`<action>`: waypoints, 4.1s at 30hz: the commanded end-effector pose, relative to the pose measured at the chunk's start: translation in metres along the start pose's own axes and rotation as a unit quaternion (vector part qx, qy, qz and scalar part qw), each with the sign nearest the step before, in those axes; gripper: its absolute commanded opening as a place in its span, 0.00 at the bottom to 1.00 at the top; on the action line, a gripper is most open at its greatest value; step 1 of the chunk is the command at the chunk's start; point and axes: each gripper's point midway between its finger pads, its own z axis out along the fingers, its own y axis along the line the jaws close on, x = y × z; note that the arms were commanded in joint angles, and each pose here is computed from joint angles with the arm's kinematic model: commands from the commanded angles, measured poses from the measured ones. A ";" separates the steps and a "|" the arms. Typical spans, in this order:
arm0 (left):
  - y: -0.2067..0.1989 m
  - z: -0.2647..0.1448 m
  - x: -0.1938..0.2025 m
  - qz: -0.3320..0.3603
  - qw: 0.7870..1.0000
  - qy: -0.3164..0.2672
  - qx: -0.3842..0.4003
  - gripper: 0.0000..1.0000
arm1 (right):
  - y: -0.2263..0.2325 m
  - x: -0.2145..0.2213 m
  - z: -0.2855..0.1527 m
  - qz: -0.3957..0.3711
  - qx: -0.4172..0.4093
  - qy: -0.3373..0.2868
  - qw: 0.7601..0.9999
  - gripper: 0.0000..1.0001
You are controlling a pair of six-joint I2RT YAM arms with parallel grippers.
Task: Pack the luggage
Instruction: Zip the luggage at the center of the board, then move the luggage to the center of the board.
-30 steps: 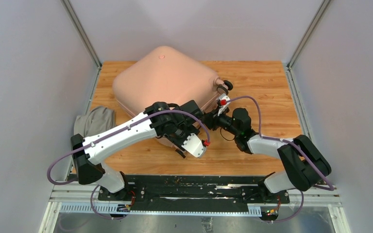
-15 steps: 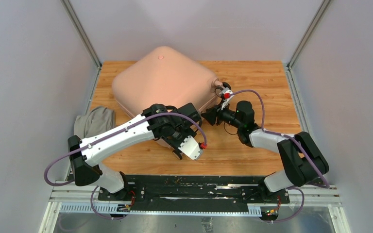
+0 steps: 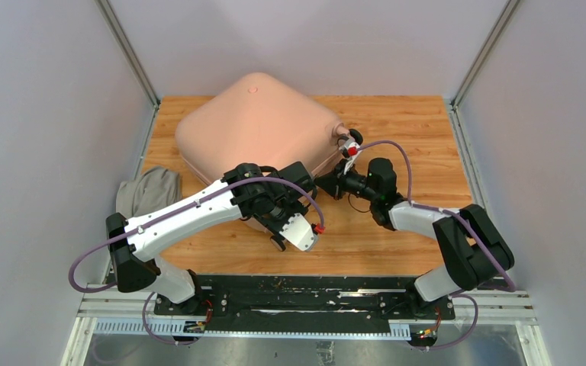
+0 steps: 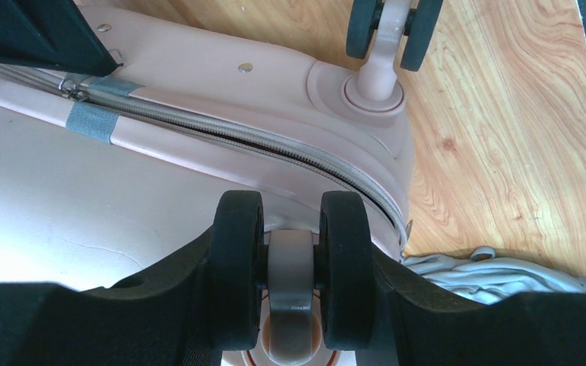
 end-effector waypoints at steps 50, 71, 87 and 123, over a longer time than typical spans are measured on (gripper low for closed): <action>0.163 -0.109 -0.045 -0.254 0.869 -0.231 -0.357 0.00 | 0.190 -0.028 -0.039 -0.015 -0.135 -0.145 0.980 0.00; 0.250 -0.140 -0.055 -0.446 0.726 -0.347 -0.392 0.00 | 0.190 -0.027 -0.017 -0.183 -0.028 -0.136 0.973 0.00; 0.224 -0.134 -0.066 -0.428 0.752 -0.365 -0.344 0.00 | 0.154 -0.037 -0.030 -0.177 0.095 -0.159 0.967 0.37; -0.011 -0.082 0.364 -0.736 0.566 0.007 -0.370 0.97 | -0.076 -0.046 -0.185 0.109 0.504 -0.019 0.857 0.92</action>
